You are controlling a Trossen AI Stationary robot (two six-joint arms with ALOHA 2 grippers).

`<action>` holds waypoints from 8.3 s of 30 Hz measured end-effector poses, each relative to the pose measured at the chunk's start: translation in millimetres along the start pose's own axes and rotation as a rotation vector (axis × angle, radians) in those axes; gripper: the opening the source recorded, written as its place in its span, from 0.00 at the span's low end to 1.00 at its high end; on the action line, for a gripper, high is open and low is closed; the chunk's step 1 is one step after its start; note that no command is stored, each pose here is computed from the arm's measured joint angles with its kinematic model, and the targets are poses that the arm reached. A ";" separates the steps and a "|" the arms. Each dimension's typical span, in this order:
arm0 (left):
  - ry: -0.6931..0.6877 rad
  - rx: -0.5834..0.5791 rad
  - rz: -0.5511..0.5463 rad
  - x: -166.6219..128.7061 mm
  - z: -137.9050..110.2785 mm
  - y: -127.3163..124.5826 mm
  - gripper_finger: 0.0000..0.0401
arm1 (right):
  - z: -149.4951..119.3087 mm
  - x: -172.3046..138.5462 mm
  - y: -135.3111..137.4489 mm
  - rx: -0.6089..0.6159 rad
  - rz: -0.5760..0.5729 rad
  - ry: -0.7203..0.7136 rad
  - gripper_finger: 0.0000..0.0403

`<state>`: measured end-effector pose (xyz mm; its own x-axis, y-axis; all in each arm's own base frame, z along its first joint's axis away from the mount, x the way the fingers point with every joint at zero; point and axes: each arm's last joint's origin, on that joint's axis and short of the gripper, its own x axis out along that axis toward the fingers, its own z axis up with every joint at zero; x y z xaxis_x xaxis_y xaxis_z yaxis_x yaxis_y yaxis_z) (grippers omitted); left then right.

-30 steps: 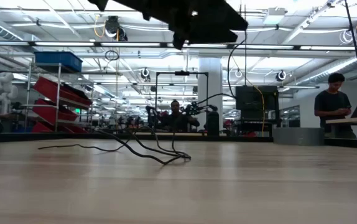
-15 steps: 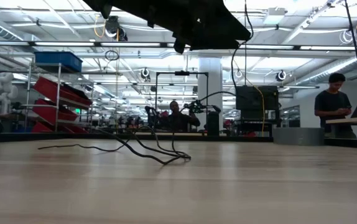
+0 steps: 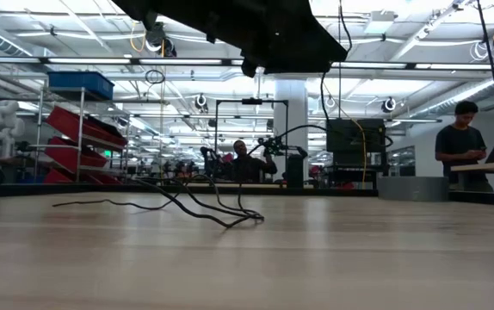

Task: Coil cords
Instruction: Coil the black wire onto the spool

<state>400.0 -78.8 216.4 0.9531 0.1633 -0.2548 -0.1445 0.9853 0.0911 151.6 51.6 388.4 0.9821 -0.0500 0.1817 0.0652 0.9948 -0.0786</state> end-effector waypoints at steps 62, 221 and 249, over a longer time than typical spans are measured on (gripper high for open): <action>0.175 0.075 0.154 -87.2 51.3 23.4 0.00 | -3.9 0.3 1.0 0.025 0.008 0.036 0.00; -0.115 0.103 0.185 -158.7 114.0 -110.9 0.42 | -53.0 84.6 -13.6 -0.202 -0.386 0.108 0.00; -0.168 0.038 0.490 -65.0 116.0 -39.4 0.42 | -55.2 85.0 -13.2 -0.215 -0.379 0.127 0.00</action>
<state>374.5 -134.0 341.1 0.8059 0.5918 -0.0160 -0.5778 0.7921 0.1969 243.9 29.3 350.8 0.8947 -0.4312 0.1166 0.4467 0.8635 -0.2343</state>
